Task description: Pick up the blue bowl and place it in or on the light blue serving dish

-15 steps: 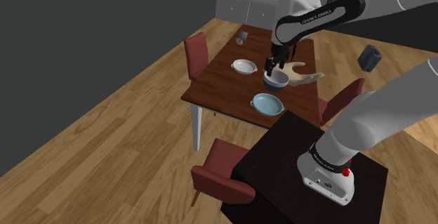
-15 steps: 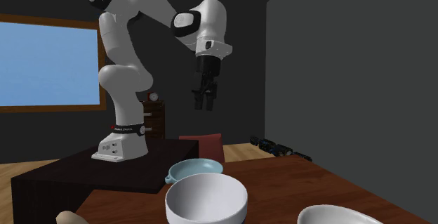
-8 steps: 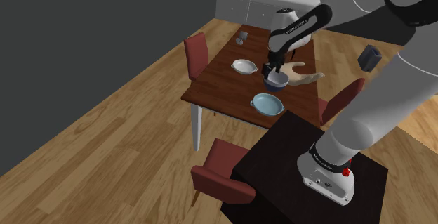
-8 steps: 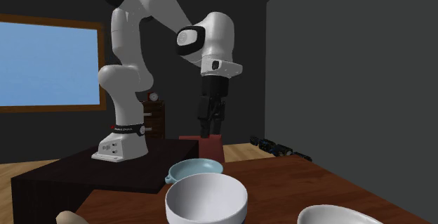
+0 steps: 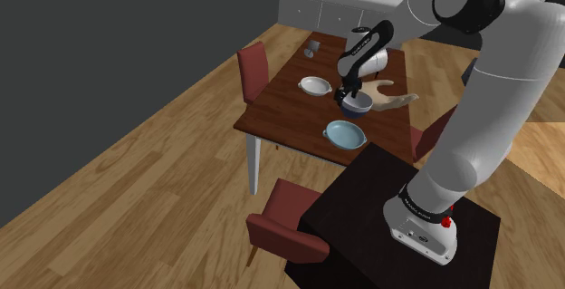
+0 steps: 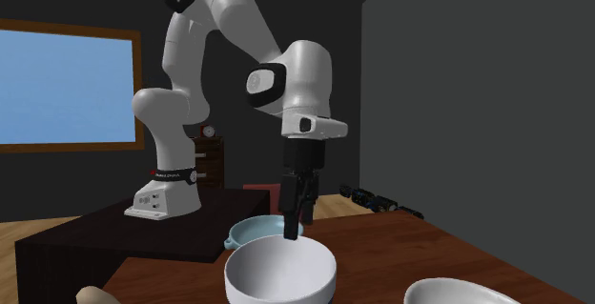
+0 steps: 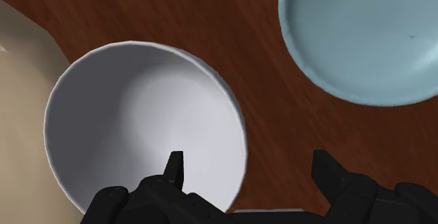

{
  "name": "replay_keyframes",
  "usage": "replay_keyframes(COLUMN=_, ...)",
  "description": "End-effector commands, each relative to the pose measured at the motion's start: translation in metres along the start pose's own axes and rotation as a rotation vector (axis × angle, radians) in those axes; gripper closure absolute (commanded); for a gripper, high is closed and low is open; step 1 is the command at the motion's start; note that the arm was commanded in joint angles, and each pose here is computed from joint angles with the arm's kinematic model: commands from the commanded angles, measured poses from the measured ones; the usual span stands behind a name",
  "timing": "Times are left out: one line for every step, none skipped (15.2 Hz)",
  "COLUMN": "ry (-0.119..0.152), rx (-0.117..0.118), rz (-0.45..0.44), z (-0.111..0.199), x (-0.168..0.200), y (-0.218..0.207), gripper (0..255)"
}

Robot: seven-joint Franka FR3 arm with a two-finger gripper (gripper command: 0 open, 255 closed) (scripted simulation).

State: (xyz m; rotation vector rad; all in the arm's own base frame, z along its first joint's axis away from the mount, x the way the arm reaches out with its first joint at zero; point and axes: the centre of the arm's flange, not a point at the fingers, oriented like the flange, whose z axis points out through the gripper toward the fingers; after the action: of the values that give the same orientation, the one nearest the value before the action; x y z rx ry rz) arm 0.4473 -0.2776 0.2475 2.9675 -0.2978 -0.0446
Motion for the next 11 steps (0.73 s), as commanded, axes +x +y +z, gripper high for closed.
replay_keyframes(ry=0.002, rx=-0.001, rz=0.001, z=0.012, x=0.002, y=0.001, gripper=0)
replay_keyframes(ry=0.002, rx=-0.001, rz=0.001, z=0.017, x=0.002, y=0.001, gripper=0)
replay_keyframes(ry=0.002, rx=-0.001, rz=0.001, z=0.023, x=0.002, y=0.001, gripper=0)
replay_keyframes(ry=0.002, rx=-0.001, rz=0.001, z=0.028, x=0.002, y=0.001, gripper=0)
replay_keyframes(ry=0.002, rx=-0.001, rz=0.001, z=0.033, x=0.002, y=0.001, gripper=0)
replay_keyframes(ry=0.002, rx=-0.001, rz=0.001, z=0.041, x=0.002, y=0.001, gripper=0)
replay_keyframes(ry=0.002, rx=-0.001, rz=0.001, z=0.041, x=0.002, y=0.001, gripper=0)
replay_keyframes(ry=0.002, rx=-0.001, rz=0.001, z=0.041, x=0.002, y=0.001, gripper=0)
replay_keyframes(ry=0.002, rx=-0.001, rz=0.001, z=0.041, x=0.002, y=0.001, gripper=0)
replay_keyframes(ry=0.002, rx=-0.001, rz=0.001, z=0.041, x=0.002, y=0.001, gripper=0)
replay_keyframes(ry=0.002, rx=-0.001, rz=0.001, z=0.041, x=0.002, y=0.001, gripper=0)
